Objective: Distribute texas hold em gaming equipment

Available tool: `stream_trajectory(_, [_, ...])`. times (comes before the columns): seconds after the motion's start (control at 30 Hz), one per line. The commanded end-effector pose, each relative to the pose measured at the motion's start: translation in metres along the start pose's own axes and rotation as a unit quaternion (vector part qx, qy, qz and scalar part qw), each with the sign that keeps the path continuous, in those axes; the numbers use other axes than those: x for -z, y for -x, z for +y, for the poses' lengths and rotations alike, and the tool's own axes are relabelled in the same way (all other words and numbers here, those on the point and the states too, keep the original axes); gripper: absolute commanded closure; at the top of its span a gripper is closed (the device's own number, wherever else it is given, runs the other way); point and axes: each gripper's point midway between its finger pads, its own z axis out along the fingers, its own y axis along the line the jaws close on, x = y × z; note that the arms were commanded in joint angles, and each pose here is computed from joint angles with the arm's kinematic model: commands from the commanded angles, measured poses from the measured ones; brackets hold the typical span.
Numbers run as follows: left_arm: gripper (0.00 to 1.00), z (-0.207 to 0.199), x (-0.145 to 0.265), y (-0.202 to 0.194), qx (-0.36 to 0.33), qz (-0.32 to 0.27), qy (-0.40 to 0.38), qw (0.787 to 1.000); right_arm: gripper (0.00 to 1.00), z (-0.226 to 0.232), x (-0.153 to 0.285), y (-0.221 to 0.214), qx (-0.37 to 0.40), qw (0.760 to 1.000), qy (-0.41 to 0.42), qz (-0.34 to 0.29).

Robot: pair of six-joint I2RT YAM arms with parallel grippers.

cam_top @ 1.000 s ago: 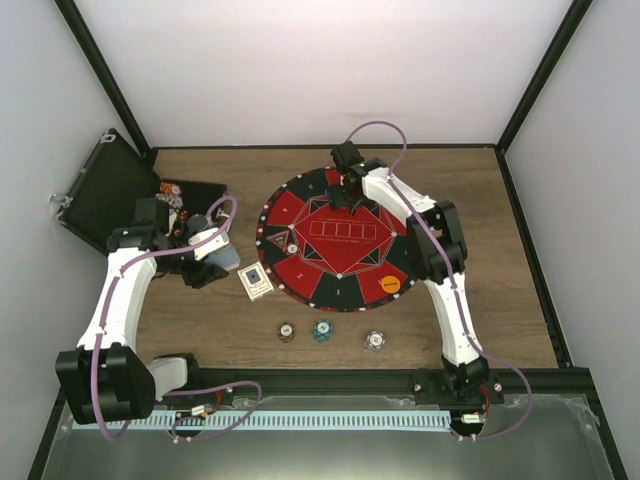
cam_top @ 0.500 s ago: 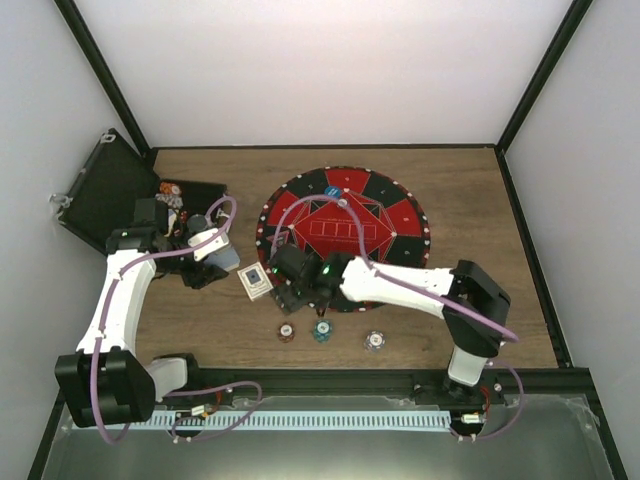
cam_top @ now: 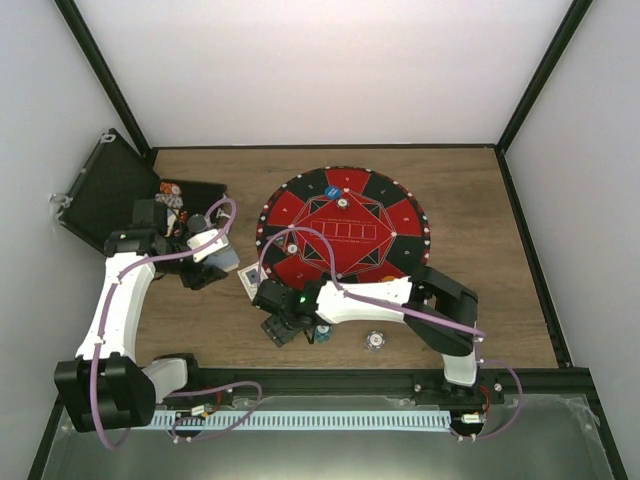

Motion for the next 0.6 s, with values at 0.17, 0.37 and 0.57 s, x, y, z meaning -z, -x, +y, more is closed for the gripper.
stream_trajectory(0.17, [0.89, -0.003, 0.008, 0.006, -0.016, -0.012, 0.003, 1.0, 0.25, 0.001, -0.018, -0.009, 0.007, 1.0, -0.009, 0.019])
stream_trajectory(0.37, [0.89, -0.002, 0.007, 0.006, -0.015, -0.012, 0.001, 1.0, 0.29, 0.002, -0.024, -0.018, 0.01, 0.999, -0.014, 0.03])
stream_trajectory(0.57, [0.89, -0.002, 0.007, 0.006, -0.015, -0.011, 0.002, 1.0, 0.36, 0.004, -0.024, -0.019, 0.008, 1.0, -0.015, 0.027])
